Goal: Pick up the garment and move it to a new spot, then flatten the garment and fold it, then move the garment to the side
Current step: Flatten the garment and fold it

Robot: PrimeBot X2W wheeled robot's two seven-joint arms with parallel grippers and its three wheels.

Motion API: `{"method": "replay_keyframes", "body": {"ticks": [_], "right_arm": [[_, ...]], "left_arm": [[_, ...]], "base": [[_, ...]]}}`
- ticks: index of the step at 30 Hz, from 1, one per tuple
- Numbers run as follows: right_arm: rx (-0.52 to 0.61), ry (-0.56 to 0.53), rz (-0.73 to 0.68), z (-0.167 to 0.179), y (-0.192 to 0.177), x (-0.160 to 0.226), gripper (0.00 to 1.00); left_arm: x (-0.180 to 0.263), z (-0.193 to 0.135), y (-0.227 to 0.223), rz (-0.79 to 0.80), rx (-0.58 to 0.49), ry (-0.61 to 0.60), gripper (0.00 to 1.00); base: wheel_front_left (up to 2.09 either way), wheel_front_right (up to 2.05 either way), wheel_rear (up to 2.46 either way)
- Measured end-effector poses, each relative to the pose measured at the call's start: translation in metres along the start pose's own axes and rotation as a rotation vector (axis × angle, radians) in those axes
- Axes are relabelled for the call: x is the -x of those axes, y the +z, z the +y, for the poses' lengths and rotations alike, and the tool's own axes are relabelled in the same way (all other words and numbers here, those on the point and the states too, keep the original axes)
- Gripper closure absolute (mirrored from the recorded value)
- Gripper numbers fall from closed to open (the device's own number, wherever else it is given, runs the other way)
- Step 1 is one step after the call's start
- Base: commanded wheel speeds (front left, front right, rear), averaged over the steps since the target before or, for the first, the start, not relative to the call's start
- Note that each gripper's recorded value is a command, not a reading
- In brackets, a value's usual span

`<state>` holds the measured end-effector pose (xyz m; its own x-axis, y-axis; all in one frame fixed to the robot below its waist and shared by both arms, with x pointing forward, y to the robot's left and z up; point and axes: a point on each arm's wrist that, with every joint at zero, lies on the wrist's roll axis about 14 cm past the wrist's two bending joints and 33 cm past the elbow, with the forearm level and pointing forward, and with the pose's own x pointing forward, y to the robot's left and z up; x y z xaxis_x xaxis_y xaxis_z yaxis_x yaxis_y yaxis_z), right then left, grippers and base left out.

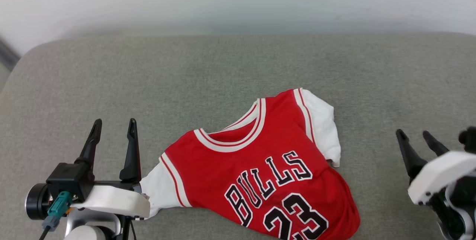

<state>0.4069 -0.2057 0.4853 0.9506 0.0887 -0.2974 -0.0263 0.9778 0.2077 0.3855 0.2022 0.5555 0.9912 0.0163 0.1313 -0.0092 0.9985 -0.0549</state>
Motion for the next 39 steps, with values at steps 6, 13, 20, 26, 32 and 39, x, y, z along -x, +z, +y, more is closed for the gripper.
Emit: {"method": "replay_keyframes", "body": {"ticks": [6, 13, 20, 26, 32, 39], "right_arm": [[0.036, 0.118, 0.23, 0.032, -0.021, -0.048, 0.0], [0.125, 0.218, 0.473, 0.066, -0.049, -0.096, 0.0], [0.182, 0.208, 0.724, 0.07, -0.102, -0.116, 0.0], [0.198, 0.205, 0.834, 0.075, -0.117, -0.12, 0.67], [0.216, 0.223, 0.816, 0.086, -0.114, -0.116, 1.0], [0.24, 0.178, 0.626, 0.064, -0.073, -0.114, 1.0]], "left_arm": [[-0.001, 0.008, -0.006, 0.003, -0.005, 0.031, 0.0], [-0.01, 0.018, -0.022, 0.034, 0.0, 0.066, 0.0], [-0.015, 0.024, -0.035, 0.059, 0.003, 0.082, 0.0], [-0.014, 0.027, -0.04, 0.066, 0.023, 0.087, 0.0], [-0.008, 0.036, -0.051, 0.106, 0.033, 0.112, 0.0], [-0.014, 0.048, -0.05, 0.174, 0.025, 0.092, 0.0]], "base": [[0.0, 0.0, 0.0], [0.0, 0.0, 0.0], [0.0, 0.0, 0.0], [0.0, 0.0, 0.0], [0.0, 0.0, 0.0], [0.0, 0.0, 0.0]]}}
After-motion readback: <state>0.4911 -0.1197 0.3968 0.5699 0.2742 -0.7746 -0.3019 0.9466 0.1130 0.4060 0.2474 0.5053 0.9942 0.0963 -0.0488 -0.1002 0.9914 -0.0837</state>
